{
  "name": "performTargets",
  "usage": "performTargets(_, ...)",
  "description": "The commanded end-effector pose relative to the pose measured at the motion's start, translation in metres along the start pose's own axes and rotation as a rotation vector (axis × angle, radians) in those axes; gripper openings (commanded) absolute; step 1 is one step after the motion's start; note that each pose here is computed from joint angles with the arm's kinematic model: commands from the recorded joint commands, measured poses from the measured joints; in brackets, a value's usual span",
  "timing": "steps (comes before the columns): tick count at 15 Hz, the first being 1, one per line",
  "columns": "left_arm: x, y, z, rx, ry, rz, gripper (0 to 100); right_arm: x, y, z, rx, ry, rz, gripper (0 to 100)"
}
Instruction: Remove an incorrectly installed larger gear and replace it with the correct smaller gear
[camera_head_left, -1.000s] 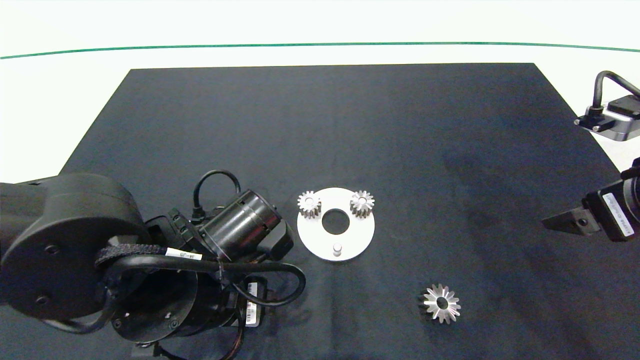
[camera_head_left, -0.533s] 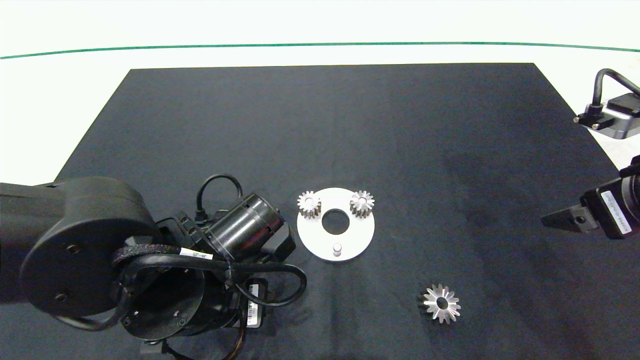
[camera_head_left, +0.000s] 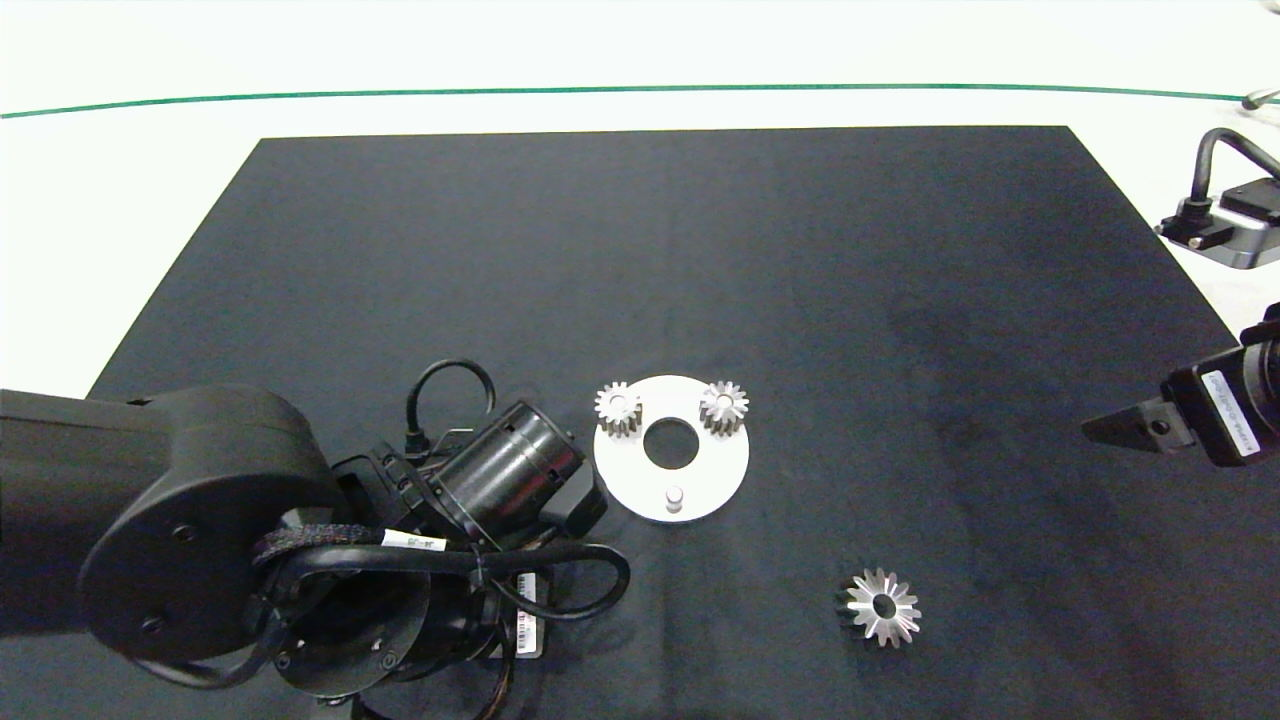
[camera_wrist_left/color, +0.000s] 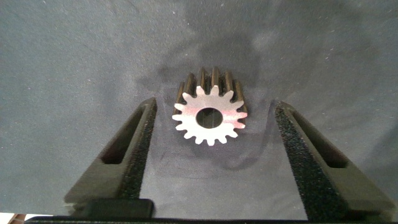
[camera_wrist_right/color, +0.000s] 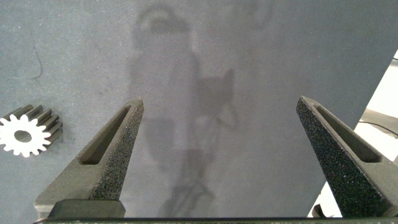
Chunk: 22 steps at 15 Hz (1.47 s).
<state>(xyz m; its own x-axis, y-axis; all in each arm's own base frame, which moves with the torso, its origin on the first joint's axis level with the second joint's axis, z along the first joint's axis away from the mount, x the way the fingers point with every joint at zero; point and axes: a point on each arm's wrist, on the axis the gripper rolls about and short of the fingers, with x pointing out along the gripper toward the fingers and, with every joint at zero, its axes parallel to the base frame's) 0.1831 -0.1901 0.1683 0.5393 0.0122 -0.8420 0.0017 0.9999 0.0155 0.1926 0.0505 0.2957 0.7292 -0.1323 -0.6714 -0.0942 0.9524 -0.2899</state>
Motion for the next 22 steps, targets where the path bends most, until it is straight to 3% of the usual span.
performTargets(1, 0.0035, -0.0022, -0.0039, 0.013, 0.013, 0.011, 69, 0.0007, -0.0001, -0.0004, -0.001, 0.007, -0.002, 100)
performTargets(10, 0.0021, -0.0028, -0.0029, 0.005, -0.001, 0.0, 52, 0.0013, -0.0003, -0.0003, -0.001, 0.008, -0.003, 100)
performTargets(15, -0.0007, -0.0041, -0.0048, 0.009, -0.005, -0.008, 51, 0.0031, 0.0005, -0.0019, -0.002, 0.007, -0.003, 100)
performTargets(22, 0.0014, -0.0078, -0.0049, 0.002, -0.009, -0.015, 36, 0.0001, -0.0005, -0.0032, 0.002, 0.0, -0.004, 100)
